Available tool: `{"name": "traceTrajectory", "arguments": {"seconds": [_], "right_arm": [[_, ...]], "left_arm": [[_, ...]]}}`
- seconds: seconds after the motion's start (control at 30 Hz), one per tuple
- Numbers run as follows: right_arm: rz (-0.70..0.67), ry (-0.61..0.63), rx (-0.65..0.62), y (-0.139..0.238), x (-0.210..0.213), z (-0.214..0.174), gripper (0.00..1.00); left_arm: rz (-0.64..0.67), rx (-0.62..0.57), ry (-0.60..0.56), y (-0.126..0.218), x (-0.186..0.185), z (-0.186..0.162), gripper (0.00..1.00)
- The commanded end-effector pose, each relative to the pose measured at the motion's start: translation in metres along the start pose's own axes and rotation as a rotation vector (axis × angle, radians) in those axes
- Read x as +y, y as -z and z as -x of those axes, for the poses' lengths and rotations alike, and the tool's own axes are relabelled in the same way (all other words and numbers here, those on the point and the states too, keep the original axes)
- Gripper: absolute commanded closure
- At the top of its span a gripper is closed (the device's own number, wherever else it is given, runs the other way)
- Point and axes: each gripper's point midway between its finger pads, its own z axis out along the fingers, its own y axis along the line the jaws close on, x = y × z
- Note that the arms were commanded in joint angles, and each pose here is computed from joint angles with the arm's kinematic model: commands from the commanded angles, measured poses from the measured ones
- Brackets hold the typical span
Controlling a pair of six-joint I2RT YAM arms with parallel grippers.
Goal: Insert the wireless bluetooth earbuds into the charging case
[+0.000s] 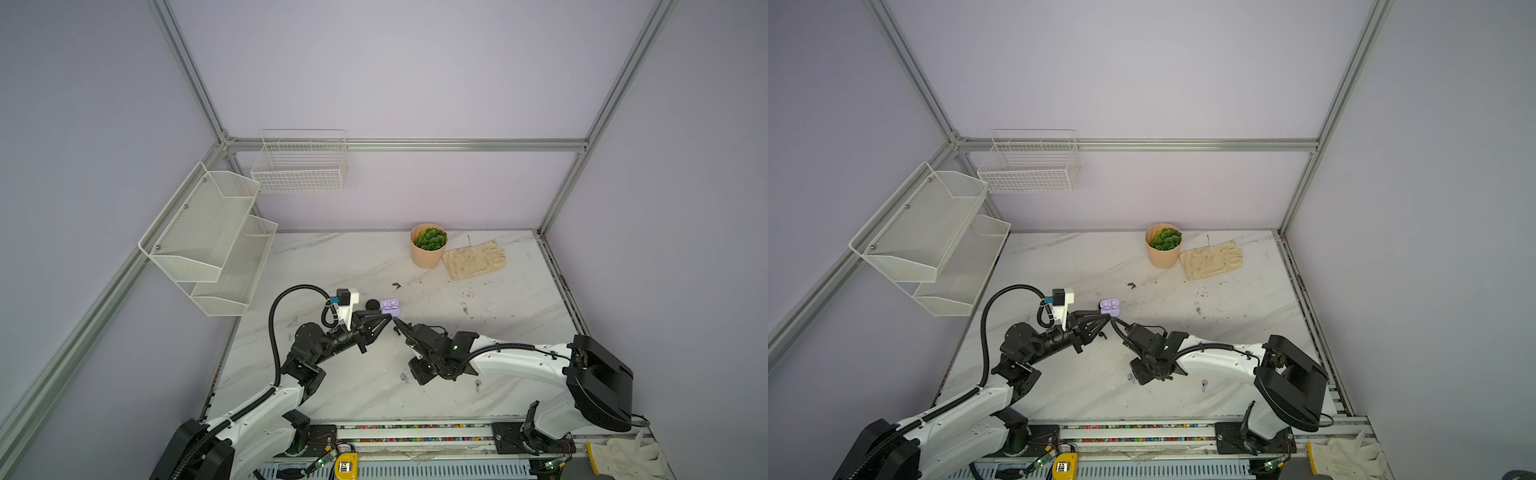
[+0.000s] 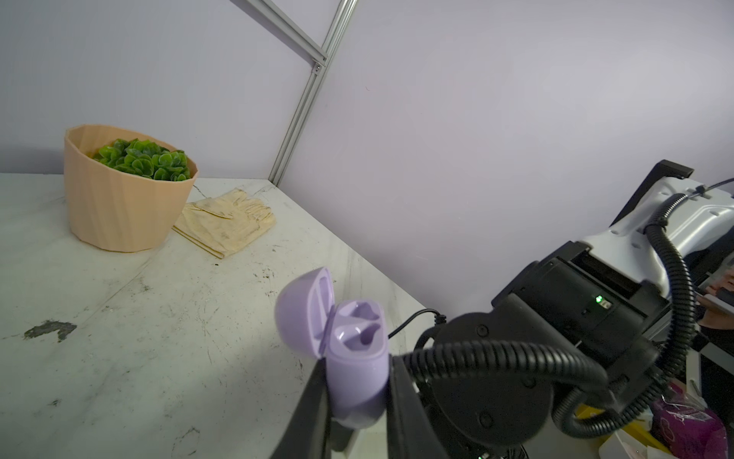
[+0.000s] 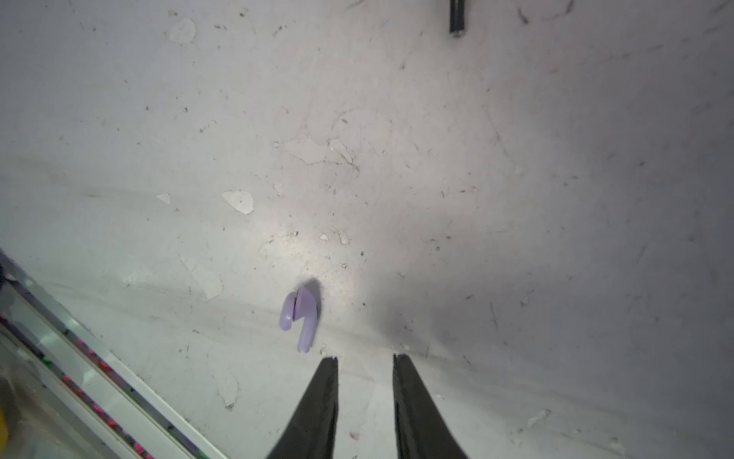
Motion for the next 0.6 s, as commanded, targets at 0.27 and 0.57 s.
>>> {"name": "traceTrajectory", "arguments": {"seconds": [0.27, 0.57], "right_arm": [[0.208, -0.152, -0.280, 0.069, -0.016, 0.044, 0.72], [0.284, -0.137, -0.314, 0.077, -0.017, 0.066, 0.73]], "left_arm": [[-0.156, 0.024, -0.157, 0.007, -0.040, -0.020, 1.00], [-0.164, 0.042, -0.146, 0.009, -0.052, -0.015, 1.00]]}}
